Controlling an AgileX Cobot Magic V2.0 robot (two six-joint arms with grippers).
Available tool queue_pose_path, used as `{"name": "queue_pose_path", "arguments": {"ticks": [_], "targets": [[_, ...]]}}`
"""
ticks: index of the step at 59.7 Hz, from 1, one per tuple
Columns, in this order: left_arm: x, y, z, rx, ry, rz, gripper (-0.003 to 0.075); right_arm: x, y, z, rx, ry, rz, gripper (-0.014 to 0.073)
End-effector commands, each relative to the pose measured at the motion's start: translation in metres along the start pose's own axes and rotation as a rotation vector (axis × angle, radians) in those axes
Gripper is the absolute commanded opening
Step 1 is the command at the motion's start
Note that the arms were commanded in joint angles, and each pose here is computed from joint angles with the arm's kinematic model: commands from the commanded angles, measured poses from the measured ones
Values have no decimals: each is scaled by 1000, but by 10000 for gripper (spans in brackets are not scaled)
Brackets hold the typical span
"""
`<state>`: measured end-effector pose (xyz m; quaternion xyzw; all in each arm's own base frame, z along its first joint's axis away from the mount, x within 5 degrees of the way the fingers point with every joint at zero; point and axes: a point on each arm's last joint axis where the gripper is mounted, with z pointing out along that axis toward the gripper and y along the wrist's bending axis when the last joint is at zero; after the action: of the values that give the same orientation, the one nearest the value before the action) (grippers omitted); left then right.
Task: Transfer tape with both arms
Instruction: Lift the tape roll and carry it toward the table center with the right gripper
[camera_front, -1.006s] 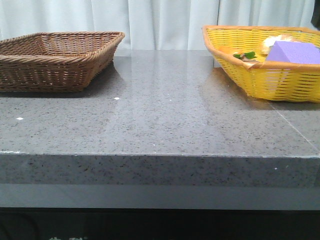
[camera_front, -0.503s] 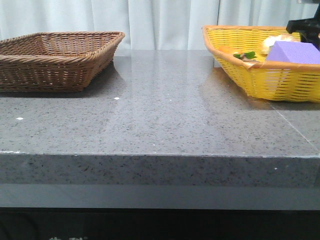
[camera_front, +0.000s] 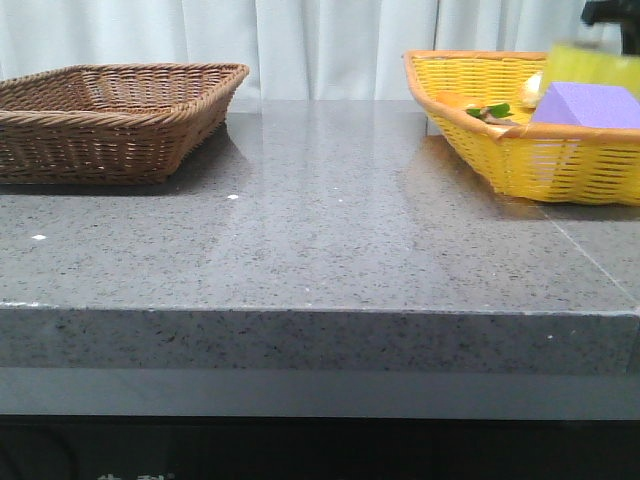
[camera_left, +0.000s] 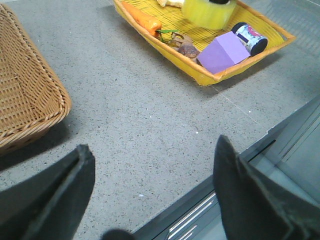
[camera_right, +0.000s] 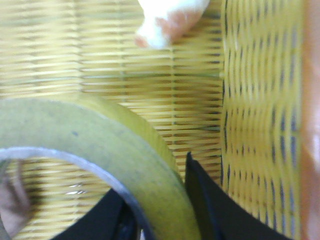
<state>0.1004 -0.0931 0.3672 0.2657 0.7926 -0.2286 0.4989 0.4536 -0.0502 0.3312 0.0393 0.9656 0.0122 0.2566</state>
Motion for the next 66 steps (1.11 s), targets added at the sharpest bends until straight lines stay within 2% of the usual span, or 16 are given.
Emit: {"name": "queue_pose_path", "arguments": {"ticks": [1, 14, 26, 37, 51, 66], "targets": [[-16, -3, -5, 24, -103, -11, 491, -10, 21, -78, -43, -207, -45, 139], [-16, -3, -5, 24, -103, -11, 491, 2, 93, -126, -165, -297, -224, 139], [-16, -3, -5, 24, -103, -11, 491, 21, 167, -135, -286, -301, -378, 139], [-16, -3, -5, 24, -103, -11, 491, 40, 220, -133, -368, -280, -494, 139], [-16, -3, -5, 24, -103, -11, 491, 56, 254, -101, -347, -182, -612, 139], [-16, -3, -5, 24, -103, -11, 491, 61, 264, -58, -293, -77, -648, 139]]}}
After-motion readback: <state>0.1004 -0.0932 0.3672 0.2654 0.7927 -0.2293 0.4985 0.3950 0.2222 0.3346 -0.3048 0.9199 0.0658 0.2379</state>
